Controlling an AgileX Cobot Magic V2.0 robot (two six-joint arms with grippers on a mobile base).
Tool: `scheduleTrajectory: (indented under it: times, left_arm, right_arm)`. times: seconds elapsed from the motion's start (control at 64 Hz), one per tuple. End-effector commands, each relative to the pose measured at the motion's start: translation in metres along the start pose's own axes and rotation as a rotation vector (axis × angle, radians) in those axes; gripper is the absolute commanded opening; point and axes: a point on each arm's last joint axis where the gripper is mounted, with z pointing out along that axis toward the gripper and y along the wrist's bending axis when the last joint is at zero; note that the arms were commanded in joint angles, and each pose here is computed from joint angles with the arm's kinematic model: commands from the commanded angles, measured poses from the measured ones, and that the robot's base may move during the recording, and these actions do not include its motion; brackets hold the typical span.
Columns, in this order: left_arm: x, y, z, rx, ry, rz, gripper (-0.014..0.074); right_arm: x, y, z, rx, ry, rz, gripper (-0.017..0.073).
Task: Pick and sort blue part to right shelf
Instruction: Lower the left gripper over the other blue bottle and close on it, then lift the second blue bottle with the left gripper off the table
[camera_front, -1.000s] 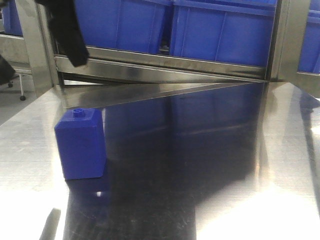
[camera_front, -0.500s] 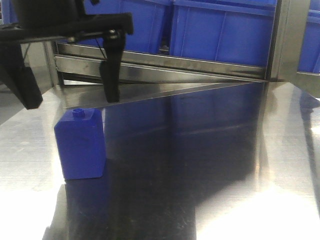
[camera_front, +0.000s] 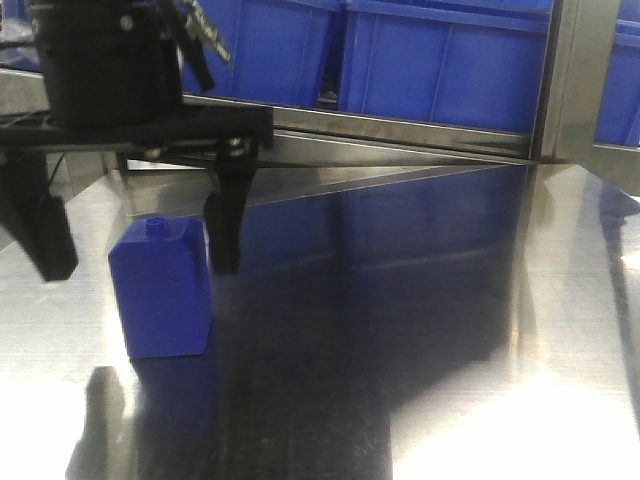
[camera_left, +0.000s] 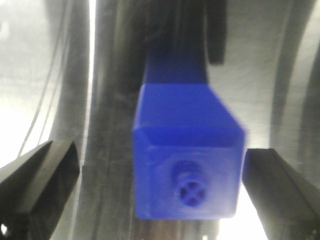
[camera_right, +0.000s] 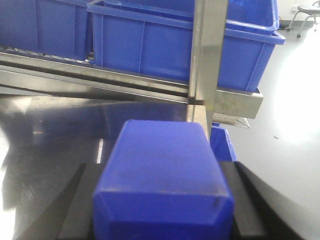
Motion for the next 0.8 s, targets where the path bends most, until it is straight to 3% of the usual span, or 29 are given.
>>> scheduleTrajectory:
  times: [0.0, 0.156, 0.781]
  left_arm:
    - [0.0047, 0.0018, -0.0143, 0.029, -0.03, -0.012, 0.0699]
    - [0.0023, -0.0053, -0.0134, 0.083, -0.084, -0.002, 0.0699]
    - [0.001, -0.0066, -0.0078, 0.07, -0.071, -0.002, 0.0694]
  right_arm:
    - [-0.0172, 0.0003, -0.0024, 0.003, -0.111, -0.013, 0.0414]
    - [-0.0172, 0.0003, -0.0024, 0.003, -0.111, -0.013, 0.0414]
    - [-0.0172, 0.0003, -0.0024, 0.003, -0.111, -0.013, 0.0414]
